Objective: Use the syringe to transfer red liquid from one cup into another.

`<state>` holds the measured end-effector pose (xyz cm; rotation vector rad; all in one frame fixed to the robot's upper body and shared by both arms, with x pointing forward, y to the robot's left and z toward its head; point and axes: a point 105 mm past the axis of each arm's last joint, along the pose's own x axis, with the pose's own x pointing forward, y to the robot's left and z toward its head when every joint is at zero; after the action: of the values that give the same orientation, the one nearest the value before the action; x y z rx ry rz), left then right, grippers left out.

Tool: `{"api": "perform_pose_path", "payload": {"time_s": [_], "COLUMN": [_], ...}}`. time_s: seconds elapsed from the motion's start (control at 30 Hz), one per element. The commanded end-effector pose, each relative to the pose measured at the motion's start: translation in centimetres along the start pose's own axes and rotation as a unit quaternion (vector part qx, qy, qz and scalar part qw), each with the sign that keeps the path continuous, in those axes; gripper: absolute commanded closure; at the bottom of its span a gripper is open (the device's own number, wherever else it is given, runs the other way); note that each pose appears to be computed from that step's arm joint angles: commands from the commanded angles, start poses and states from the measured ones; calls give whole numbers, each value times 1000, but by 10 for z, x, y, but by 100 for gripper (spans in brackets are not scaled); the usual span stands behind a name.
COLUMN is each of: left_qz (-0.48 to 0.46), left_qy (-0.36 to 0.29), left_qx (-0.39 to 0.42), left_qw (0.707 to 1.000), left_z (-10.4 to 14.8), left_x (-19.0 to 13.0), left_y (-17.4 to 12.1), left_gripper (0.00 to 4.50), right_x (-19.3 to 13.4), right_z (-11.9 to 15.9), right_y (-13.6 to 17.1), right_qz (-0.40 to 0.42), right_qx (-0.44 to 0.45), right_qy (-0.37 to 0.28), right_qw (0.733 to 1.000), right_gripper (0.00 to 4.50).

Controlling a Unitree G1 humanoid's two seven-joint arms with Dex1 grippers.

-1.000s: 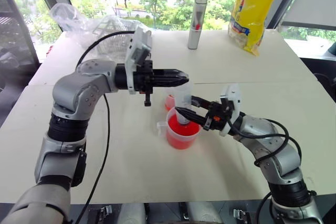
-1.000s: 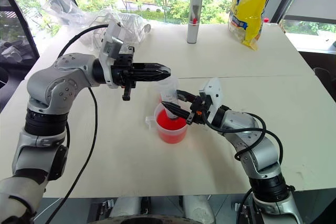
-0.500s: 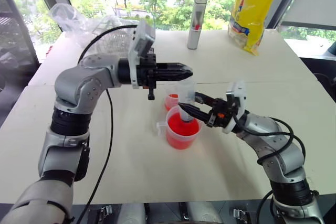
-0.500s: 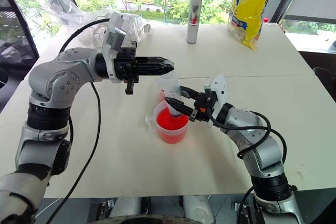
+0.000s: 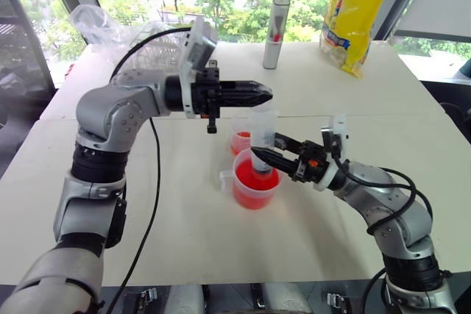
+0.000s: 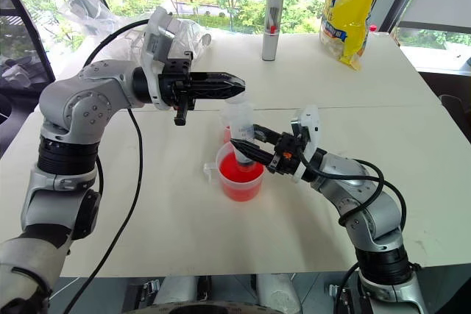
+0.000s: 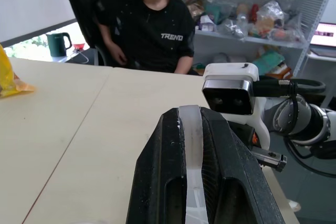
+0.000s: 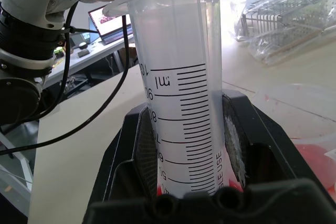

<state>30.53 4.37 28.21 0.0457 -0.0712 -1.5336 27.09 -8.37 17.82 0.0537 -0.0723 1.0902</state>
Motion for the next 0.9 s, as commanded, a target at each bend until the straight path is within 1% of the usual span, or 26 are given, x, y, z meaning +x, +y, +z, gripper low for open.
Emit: {"api": "perform_pose_path", "payload": {"time_s": [0.03,0.8,0.87,0.9], "left_qz": [34,33,33,33], "left_qy": [-46,-39,-37,-34], "left_qx": [75,59,50,43], "left_qw": [996,997,998,998], "left_z": [44,36,34,33], "left_x": [-14,-14,-14,-14], "left_y": [4,2,1,1], "left_gripper": [447,447,357,327], "right_x": [1,2,3,3], "right_z": [-13,-5,-4,-3], "right_y": [15,16,17,17], "right_qz": [37,44,47,47], "right_qx": [21,4,3,2], "right_qy": [24,17,16,16], "right_qw": [999,999,999,999], "right_gripper": [310,310,310,310]}}
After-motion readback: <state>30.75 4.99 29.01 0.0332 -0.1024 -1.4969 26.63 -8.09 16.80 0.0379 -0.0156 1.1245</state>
